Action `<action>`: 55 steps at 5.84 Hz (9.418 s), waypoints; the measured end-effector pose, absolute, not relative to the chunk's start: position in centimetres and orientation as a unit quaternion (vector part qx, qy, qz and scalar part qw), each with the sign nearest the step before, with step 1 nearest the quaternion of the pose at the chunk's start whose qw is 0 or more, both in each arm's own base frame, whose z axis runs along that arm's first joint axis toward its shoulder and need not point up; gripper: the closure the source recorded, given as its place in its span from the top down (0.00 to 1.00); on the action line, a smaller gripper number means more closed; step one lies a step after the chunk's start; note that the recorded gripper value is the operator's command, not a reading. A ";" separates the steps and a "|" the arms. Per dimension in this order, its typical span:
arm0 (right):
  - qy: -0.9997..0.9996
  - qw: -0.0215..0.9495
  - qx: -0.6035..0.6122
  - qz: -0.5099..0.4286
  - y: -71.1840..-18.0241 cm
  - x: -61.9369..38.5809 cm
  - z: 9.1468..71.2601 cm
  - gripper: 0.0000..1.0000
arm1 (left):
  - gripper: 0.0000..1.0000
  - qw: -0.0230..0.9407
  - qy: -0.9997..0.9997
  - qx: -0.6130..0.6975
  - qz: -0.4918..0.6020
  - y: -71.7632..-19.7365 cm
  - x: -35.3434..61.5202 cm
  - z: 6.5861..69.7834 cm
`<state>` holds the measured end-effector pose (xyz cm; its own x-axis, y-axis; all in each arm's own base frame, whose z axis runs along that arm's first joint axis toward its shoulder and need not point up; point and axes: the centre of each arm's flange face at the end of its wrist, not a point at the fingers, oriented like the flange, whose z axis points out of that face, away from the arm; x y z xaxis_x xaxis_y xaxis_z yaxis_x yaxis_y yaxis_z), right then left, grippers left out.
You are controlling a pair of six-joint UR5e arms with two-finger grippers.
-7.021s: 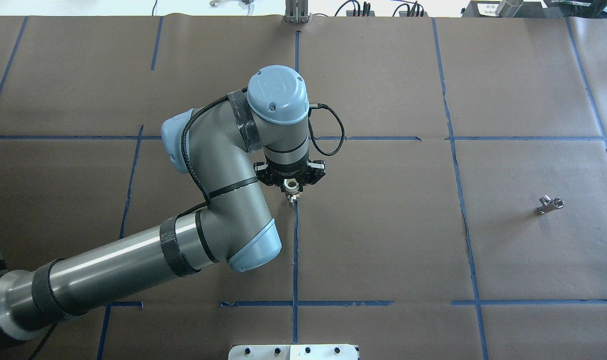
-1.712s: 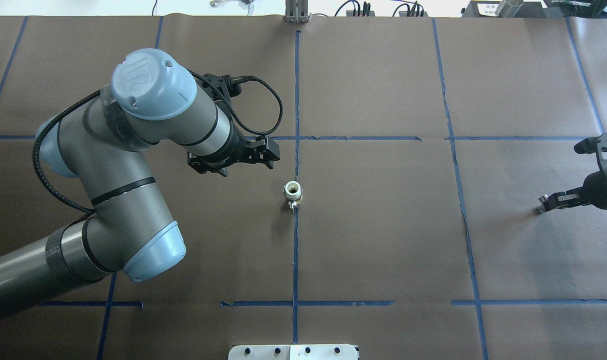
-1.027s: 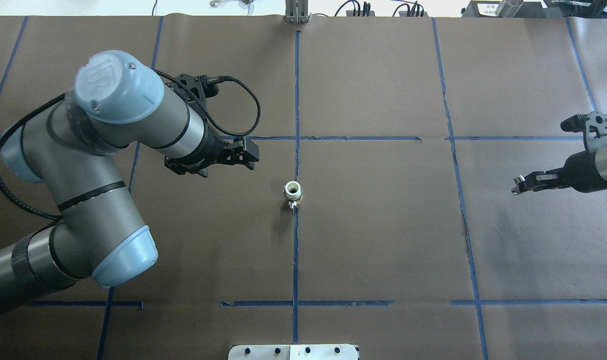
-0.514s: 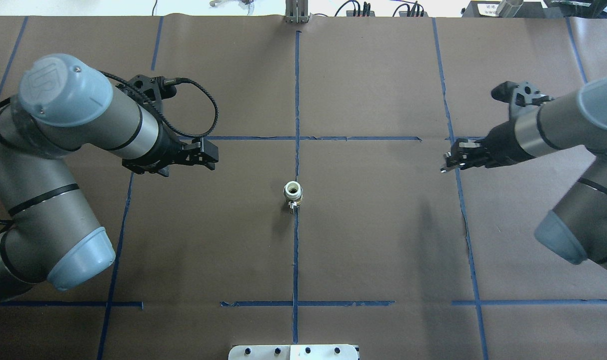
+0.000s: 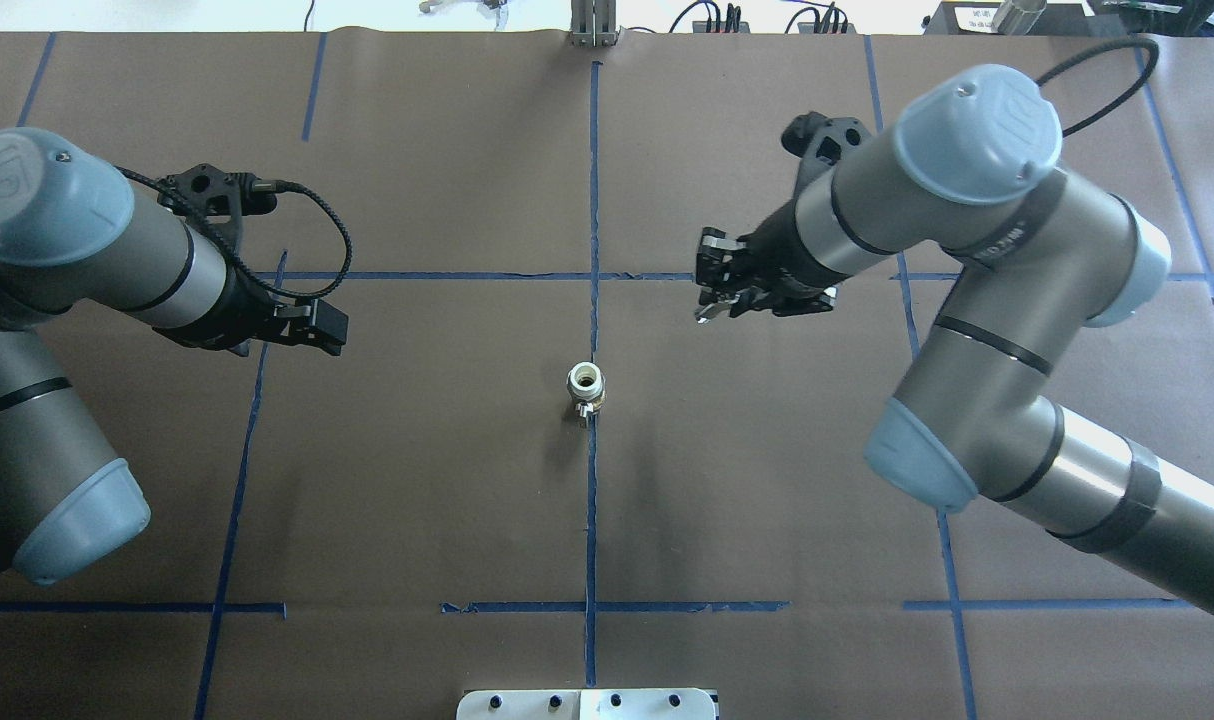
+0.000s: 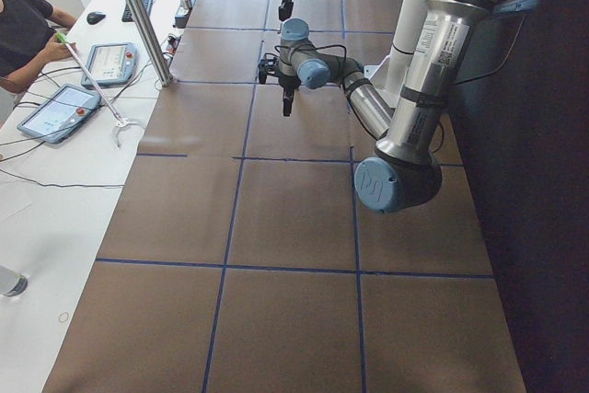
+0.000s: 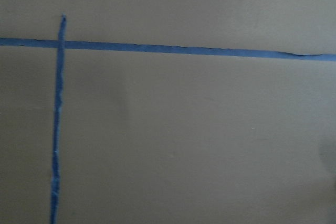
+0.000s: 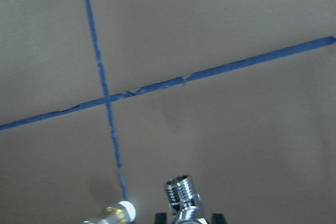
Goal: Assemble PPR valve and pipe with both arms
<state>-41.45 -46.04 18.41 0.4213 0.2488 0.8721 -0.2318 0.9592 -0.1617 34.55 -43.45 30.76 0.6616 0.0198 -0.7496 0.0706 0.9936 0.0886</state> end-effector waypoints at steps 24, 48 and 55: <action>-0.378 0.901 -0.089 0.195 -44.0 -55.9 10.8 0.02 | 1.00 0.923 0.383 0.030 0.007 -43.1 31.2 36.8; -0.381 0.919 0.009 -0.101 -48.9 3.7 65.0 1.00 | 1.00 0.908 0.398 0.034 0.127 -50.5 -2.9 64.9; -0.366 0.926 0.035 -0.085 -47.5 5.2 64.2 1.00 | 1.00 0.914 0.387 0.029 0.122 -52.9 -3.4 62.4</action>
<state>5.17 -47.53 64.25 0.7175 -0.1823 0.6723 0.1308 0.9832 0.1270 -3.44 -52.91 62.44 0.6711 0.2455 -0.6995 -0.2003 0.9685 0.1478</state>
